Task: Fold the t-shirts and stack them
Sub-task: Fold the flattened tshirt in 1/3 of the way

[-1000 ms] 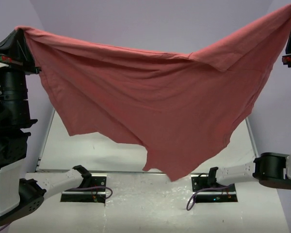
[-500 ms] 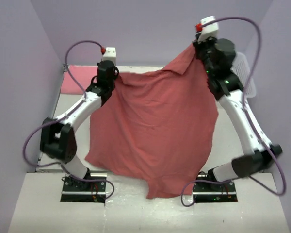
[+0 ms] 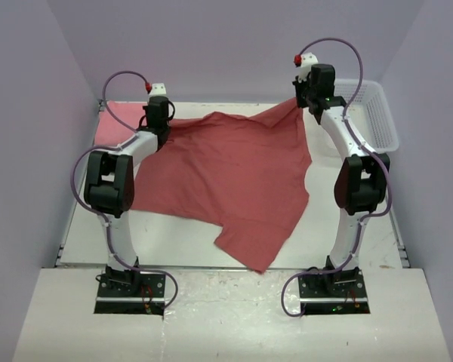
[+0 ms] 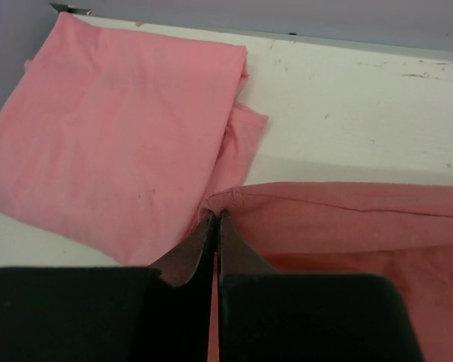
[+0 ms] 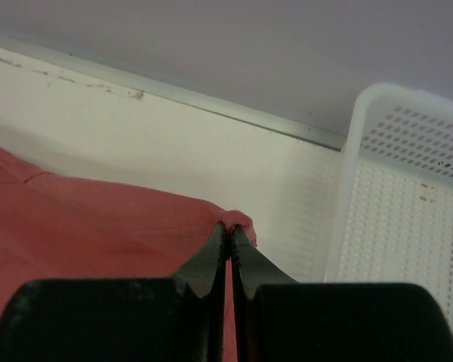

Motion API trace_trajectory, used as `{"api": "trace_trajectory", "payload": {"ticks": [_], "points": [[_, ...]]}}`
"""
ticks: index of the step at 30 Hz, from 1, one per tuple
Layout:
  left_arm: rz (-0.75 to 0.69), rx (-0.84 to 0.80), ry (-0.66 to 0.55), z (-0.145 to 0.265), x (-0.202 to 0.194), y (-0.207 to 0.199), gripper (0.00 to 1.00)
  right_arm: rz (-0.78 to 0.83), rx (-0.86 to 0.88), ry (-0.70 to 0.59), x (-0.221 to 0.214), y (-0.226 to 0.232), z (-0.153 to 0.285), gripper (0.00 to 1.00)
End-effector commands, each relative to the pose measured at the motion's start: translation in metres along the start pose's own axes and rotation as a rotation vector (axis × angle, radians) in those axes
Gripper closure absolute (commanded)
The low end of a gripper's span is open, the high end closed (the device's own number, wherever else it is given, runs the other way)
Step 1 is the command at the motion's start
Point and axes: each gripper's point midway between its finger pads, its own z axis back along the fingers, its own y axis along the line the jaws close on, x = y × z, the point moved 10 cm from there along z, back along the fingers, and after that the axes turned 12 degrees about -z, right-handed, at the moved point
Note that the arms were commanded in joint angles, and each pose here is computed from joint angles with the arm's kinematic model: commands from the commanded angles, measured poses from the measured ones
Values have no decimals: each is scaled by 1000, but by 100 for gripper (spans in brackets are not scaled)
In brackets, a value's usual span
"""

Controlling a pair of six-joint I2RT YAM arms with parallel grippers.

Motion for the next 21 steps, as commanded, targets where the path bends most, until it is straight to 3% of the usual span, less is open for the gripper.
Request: {"api": "trace_trajectory", "payload": {"ticks": [1,11,21], "points": [[32,-15,-82,-9,17,-4,100,-16,64,-114,38,2,3,100],[36,22,-69,-24,16,10,100,-31,86,-71,32,-1,-11,100],[37,50,-111,10,24,30,100,-133,-2,-12,13,0,33,100]]}}
